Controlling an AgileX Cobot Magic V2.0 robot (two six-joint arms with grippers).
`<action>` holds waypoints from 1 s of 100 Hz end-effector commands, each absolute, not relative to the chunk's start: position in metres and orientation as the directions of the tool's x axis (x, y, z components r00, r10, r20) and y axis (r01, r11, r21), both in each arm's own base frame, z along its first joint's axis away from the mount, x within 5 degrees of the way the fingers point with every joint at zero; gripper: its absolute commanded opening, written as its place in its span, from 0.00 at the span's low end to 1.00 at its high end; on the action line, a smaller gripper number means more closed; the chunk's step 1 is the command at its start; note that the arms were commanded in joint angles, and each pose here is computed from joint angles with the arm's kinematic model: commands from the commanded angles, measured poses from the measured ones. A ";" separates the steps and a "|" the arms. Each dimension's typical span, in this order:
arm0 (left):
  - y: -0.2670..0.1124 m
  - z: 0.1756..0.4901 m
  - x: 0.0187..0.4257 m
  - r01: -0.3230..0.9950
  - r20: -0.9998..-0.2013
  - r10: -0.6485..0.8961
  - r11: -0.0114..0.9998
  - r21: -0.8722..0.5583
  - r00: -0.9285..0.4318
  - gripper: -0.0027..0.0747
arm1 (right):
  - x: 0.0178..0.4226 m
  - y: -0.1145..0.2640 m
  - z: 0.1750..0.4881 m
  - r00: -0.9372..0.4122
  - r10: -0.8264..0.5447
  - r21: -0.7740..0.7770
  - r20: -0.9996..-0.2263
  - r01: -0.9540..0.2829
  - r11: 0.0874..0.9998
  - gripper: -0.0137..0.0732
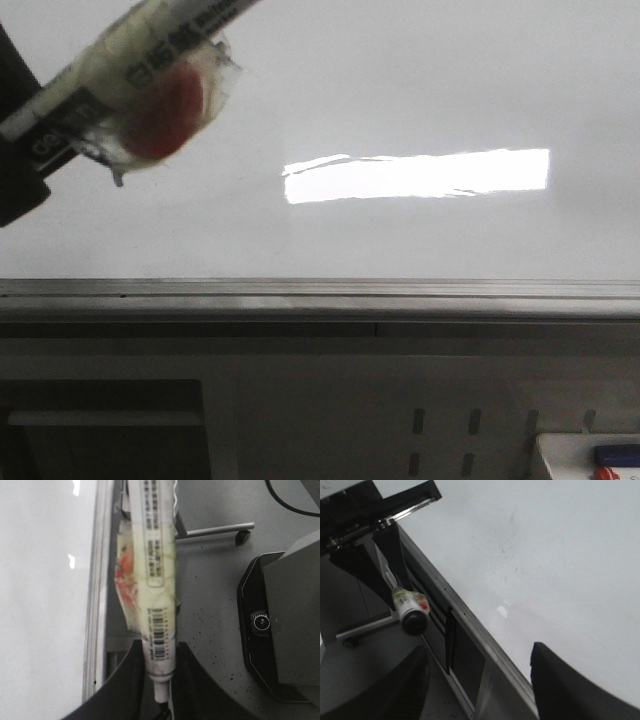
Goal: Write number 4 on whiteboard
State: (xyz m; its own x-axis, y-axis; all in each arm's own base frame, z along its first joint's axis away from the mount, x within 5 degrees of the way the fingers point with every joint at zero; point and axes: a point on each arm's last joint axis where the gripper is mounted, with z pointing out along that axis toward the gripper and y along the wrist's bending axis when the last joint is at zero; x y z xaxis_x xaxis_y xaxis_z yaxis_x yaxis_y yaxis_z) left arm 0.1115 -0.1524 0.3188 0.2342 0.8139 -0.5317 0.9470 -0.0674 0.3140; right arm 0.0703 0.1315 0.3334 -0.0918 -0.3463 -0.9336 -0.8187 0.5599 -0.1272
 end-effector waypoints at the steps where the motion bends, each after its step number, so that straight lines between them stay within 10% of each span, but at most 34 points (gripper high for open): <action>1: -0.160 0.333 0.105 0.917 -0.567 0.754 -0.115 0.383 0.331 0.01 | 0.069 0.139 0.344 -0.016 -0.358 -0.185 -0.934 -0.834 0.520 0.62; 100: -0.190 0.300 0.123 0.925 -0.488 0.803 -0.199 0.322 0.343 0.01 | 0.069 0.145 0.334 -0.052 -0.429 -0.199 -0.902 -0.832 0.519 0.62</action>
State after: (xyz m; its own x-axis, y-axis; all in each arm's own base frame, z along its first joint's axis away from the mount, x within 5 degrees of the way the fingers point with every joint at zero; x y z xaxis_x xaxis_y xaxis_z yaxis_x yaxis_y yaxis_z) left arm 0.1224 -0.1864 0.2856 0.3259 0.8363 -0.4410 0.9366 -0.2221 0.2710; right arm 0.0682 0.1417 0.3222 -0.0934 -0.4493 -0.8885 -0.8304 0.5275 -0.1794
